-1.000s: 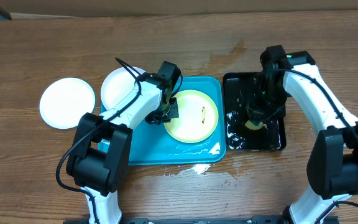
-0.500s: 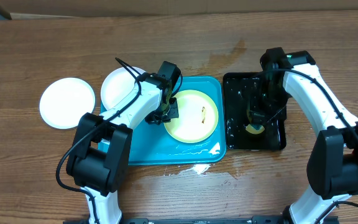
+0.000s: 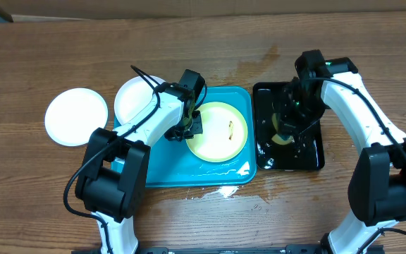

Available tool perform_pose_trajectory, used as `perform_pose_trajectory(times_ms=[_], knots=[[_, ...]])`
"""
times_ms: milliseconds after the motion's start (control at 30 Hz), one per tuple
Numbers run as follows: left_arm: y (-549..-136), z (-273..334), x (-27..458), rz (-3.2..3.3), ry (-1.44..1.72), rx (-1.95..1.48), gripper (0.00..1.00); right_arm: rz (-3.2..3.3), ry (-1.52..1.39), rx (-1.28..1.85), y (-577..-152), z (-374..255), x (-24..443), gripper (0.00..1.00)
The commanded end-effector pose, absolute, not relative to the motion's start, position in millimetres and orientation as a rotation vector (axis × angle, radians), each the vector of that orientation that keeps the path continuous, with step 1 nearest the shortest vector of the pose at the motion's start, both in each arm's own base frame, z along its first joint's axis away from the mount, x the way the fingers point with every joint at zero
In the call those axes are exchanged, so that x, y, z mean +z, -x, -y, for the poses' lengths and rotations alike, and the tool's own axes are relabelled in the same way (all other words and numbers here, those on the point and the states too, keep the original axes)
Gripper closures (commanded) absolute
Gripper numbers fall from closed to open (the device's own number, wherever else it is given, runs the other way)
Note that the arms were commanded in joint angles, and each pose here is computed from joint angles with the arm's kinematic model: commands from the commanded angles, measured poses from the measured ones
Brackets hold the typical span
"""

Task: Clean dirty plates on tray and stack at the side
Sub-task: 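Grasp the sponge with the right gripper and rub it in the black tray, then carry the sponge with the right gripper onto the held yellow plate, then scrub the yellow plate's sauce stain with the sponge in the right gripper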

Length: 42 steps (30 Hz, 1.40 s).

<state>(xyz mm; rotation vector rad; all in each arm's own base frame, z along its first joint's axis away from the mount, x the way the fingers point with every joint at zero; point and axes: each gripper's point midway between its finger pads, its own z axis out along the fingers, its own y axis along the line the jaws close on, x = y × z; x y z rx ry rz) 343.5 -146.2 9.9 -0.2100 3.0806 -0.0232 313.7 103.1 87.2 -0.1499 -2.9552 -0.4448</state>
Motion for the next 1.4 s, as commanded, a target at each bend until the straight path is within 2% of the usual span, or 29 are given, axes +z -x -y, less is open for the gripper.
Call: perform_pose_trajectory(times_ms=[0,100,233,500,733,933,967,1067,1100,1133,1200,1367], knots=[[-341.0,141.9,3.6,-3.09,0.188,0.008,0.96,2.972,-0.108,-0.689,-317.7,-132.0,110.6,0.96],[-343.9,143.1,3.8,-3.079,0.187,0.0,0.96,2.96,-0.278,-0.847,-319.5,-156.2,118.5,0.96],[-345.5,143.8,3.9,-3.073,0.187,-0.005,0.96,2.983,-0.493,-0.849,-319.7,-180.5,117.7,0.96],[-346.8,144.6,3.9,-3.07,0.136,-0.009,0.96,3.103,-0.877,-0.422,-319.0,-214.2,99.0,0.96],[-346.8,144.5,3.9,-3.07,0.135,-0.009,0.96,3.131,-1.027,-0.258,-312.6,-230.5,78.1,0.96],[-346.7,144.5,3.9,-3.07,0.135,-0.009,0.96,3.172,-1.039,-0.271,-318.8,-233.6,63.5,0.95],[-346.7,144.5,3.9,-3.07,0.135,-0.009,0.96,3.174,-1.041,-0.273,-319.3,-234.0,62.7,0.93],[-346.7,144.5,3.9,-3.07,0.135,-0.009,0.96,3.191,-1.047,-0.283,-322.8,-235.9,61.2,0.72],[-346.8,144.5,3.9,-3.07,0.135,-0.009,0.96,3.196,-1.05,-0.287,-323.9,-236.7,61.6,0.52],[-346.8,144.5,3.9,-3.07,0.135,-0.009,0.96,3.199,-1.052,-0.287,-324.8,-237.0,61.8,0.43],[-346.7,144.5,3.9,-3.07,0.135,-0.009,0.96,3.209,-1.057,-0.268,-327.1,-235.9,62.0,0.38],[-346.1,144.2,3.9,-3.073,0.135,-0.007,0.96,3.222,-1.051,-0.206,-330.0,-230.1,61.3,0.37]])
